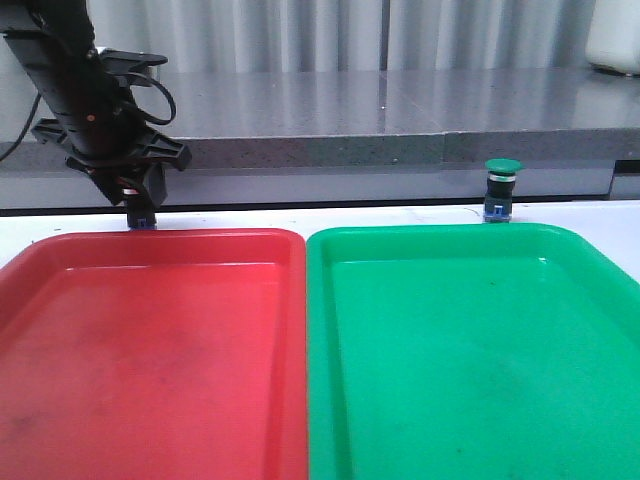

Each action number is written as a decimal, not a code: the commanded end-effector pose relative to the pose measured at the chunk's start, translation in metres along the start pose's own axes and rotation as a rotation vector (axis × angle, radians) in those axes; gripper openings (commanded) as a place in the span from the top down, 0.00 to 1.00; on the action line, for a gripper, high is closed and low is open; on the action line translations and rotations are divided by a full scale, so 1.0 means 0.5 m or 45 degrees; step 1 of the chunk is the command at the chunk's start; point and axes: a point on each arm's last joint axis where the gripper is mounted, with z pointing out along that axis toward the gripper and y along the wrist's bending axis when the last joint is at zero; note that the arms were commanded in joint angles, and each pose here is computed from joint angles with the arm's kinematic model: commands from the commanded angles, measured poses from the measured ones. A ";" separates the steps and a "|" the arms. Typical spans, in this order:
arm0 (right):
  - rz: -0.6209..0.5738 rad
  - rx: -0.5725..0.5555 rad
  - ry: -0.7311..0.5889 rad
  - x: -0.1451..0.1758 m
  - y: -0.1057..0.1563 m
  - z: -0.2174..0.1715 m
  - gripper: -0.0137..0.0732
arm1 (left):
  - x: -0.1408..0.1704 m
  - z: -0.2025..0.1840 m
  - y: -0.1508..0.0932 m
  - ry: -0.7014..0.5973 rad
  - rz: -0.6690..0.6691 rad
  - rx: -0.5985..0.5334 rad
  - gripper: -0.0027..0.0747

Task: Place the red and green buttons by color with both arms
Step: 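Close the left gripper on the red button and lift it, then carry the red button forward and lower it into the red tray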

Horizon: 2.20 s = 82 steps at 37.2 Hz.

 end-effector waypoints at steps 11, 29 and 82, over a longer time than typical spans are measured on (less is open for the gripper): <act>-0.017 0.010 -0.116 -0.031 -0.001 -0.006 0.30 | -0.062 -0.139 0.001 -0.211 0.000 -0.008 0.65; -0.017 0.010 -0.116 -0.031 -0.001 -0.006 0.30 | -0.013 -0.380 -0.003 -0.423 -0.044 0.017 0.65; -0.017 0.010 -0.116 -0.031 -0.001 -0.006 0.30 | 0.275 -0.239 -0.216 -0.184 0.302 0.270 0.65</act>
